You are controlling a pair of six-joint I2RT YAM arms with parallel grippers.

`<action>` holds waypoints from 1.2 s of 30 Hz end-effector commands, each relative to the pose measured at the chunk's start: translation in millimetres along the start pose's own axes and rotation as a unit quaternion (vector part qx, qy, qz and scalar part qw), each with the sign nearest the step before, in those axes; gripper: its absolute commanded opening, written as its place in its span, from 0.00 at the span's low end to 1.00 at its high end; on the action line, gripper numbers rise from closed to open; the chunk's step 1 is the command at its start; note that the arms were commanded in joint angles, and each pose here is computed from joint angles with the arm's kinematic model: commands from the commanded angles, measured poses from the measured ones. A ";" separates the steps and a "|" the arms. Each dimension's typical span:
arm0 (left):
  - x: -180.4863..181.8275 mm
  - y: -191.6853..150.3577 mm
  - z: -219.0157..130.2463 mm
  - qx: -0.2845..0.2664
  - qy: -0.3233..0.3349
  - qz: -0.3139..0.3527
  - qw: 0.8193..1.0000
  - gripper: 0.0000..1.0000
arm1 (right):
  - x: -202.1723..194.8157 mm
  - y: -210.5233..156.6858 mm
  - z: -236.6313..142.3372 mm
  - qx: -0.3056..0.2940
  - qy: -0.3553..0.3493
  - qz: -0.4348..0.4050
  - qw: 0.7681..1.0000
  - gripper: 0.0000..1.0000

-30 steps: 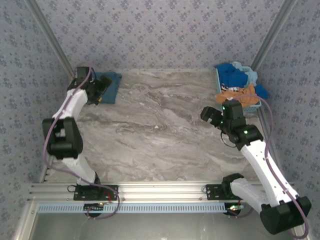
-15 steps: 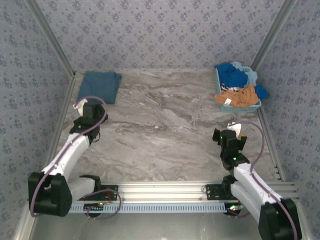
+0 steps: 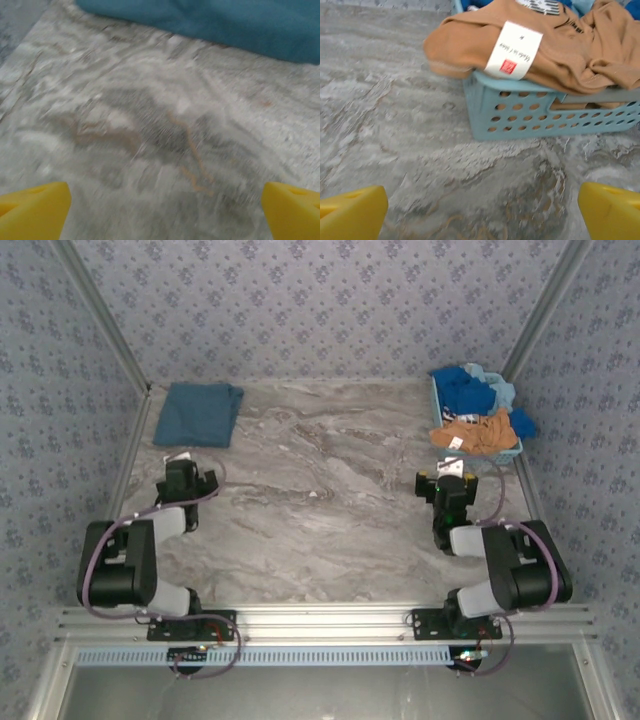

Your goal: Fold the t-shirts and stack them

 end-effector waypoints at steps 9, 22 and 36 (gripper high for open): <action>-7.9 22.5 -8.5 -0.158 -0.024 0.014 0.987 0.98 | -15.2 8.3 5.2 -0.043 0.031 0.070 0.996 1.00; -7.4 24.2 -2.6 -0.140 -0.019 0.014 0.990 0.98 | -8.8 10.1 24.5 0.002 0.033 0.042 0.999 1.00; -8.2 25.2 -2.4 -0.139 -0.017 0.018 0.990 0.98 | -4.5 11.5 23.7 -0.004 0.037 0.037 0.999 1.00</action>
Point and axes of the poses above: each hand's point on the last joint's axis, 136 mm out from that joint toward the fingers, its own z axis out along the fingers, its own x axis along the line the jaws close on, y = z × x, the point moved 3 cm from there along -z, back along the fingers, and after that the axes turned 13 degrees about z, right-handed, at the moved point
